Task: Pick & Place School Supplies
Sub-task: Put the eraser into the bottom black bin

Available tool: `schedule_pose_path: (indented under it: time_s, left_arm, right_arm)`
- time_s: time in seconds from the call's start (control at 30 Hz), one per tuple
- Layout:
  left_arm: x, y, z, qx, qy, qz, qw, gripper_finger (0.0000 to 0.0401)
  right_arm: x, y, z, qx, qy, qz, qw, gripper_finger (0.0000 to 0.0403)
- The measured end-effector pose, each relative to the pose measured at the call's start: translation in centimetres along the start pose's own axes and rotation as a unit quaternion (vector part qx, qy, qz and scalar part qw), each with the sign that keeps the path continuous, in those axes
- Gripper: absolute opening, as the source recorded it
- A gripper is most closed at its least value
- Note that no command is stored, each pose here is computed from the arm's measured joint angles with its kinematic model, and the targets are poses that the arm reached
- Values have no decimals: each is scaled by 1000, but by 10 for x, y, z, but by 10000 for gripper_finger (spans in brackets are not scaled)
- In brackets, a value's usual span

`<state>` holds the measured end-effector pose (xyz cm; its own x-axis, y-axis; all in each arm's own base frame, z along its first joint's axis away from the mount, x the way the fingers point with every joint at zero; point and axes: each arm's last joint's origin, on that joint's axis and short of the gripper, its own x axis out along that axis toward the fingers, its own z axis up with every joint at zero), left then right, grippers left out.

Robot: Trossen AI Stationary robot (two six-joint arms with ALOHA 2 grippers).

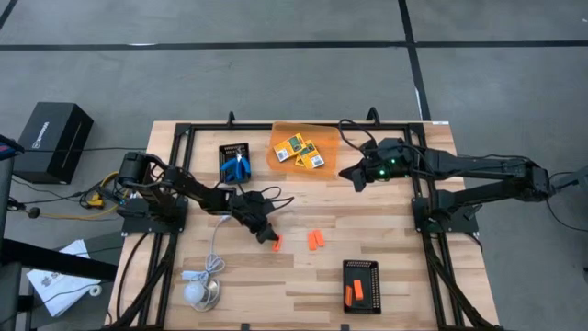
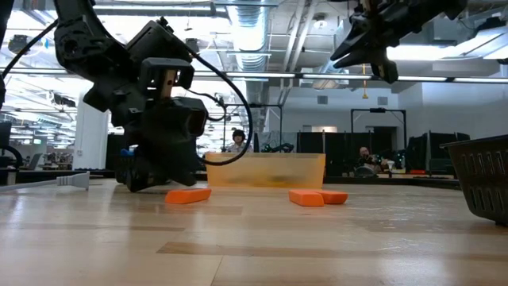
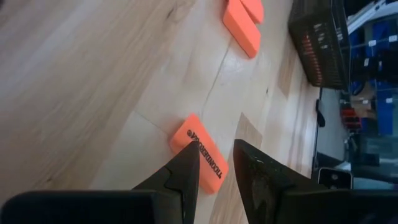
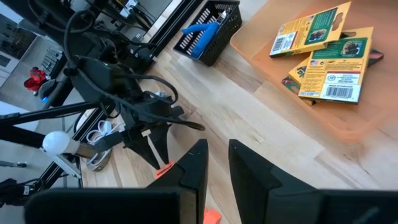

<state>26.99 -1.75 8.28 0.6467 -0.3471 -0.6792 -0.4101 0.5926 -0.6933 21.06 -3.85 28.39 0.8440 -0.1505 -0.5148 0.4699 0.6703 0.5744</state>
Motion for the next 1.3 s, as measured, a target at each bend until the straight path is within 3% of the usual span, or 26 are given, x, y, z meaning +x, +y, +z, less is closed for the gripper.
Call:
schedule_pose_path:
  time_s: [0.37,1.3]
  left_arm:
    - [0,-2,0,-25,5,-20,999,94]
    - [5,-12,-13,-23,26,-33,999,94]
  right_arm:
    - [0,-4,4,1,0,0,1000,57]
    - [0,-4,4,0,-1,1,1000,57]
